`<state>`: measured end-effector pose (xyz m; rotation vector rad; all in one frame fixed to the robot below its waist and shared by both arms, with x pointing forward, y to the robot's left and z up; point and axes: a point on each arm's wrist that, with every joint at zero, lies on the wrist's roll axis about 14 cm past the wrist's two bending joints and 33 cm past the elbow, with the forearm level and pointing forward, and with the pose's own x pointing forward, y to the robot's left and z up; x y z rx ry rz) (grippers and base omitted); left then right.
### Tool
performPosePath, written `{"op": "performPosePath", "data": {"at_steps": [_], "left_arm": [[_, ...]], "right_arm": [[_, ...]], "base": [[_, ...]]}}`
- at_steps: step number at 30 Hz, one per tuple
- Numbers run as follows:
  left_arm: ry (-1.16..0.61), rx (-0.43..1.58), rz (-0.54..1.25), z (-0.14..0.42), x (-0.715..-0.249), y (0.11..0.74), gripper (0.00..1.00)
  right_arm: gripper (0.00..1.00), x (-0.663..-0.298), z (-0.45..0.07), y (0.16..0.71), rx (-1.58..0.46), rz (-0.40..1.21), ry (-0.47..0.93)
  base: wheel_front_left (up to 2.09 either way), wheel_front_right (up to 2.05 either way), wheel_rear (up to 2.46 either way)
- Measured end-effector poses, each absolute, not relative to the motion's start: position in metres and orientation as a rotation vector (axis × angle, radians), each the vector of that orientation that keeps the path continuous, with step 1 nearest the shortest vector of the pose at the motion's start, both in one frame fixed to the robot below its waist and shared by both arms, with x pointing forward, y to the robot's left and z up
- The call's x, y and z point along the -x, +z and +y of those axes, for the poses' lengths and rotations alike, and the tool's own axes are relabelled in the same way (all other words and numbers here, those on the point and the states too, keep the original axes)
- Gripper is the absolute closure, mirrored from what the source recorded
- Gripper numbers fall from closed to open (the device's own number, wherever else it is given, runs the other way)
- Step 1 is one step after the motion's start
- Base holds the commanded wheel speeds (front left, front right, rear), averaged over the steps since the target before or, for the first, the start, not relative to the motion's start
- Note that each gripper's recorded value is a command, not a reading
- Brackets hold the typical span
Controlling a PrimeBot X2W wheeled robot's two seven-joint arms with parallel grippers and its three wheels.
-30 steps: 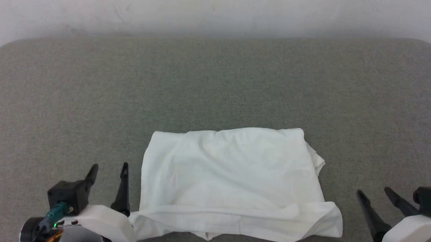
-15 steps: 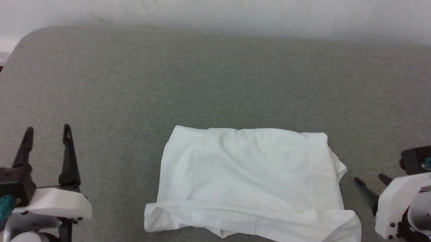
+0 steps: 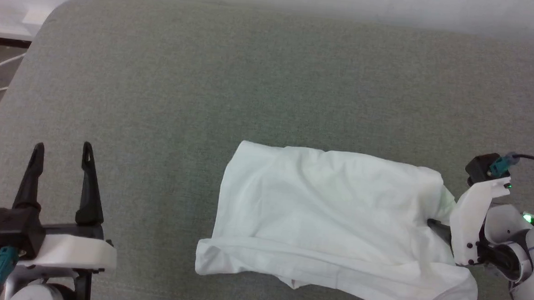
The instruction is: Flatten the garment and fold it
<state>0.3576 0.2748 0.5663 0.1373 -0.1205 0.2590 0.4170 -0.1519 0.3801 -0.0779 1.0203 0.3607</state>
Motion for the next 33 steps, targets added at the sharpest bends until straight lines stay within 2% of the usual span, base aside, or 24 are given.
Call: {"op": "performPosePath", "data": {"at_steps": [5,6,7,8,16,23,28,33], "left_arm": [[0.257,-0.136,-0.091,0.275,-0.355,0.557,0.00],[0.258,-0.135,-0.088,0.275,-0.354,0.555,0.00],[0.256,-0.133,-0.085,0.274,-0.353,0.555,0.00],[0.255,-0.132,-0.084,0.274,-0.352,0.554,0.00],[0.227,-0.126,-0.076,0.266,-0.350,0.552,0.00],[0.215,-0.125,-0.091,0.263,-0.346,0.560,0.00],[0.208,-0.141,-0.165,0.261,-0.341,0.578,0.00],[0.183,-0.150,-0.220,0.256,-0.339,0.588,0.00]], "right_arm": [[0.00,-0.414,-0.147,0.365,0.079,1.124,0.377],[0.33,-0.414,-0.146,0.364,0.076,1.138,0.380],[0.72,-0.412,-0.145,0.363,0.072,1.152,0.383],[1.00,-0.412,-0.144,0.364,0.067,1.159,0.387],[1.00,-0.405,-0.133,0.371,0.024,1.152,0.416],[1.00,-0.406,-0.138,0.397,0.002,1.056,0.429],[1.00,-0.407,-0.166,0.422,0.021,0.982,0.386],[1.00,-0.408,-0.218,0.440,0.012,0.924,0.257]], "base": [[0.00,0.00,0.00],[0.00,0.00,0.00],[0.00,0.00,0.00],[0.00,0.00,0.00],[0.00,0.00,0.00],[0.00,0.00,0.00],[0.00,0.00,0.00],[0.00,0.00,0.00]]}}
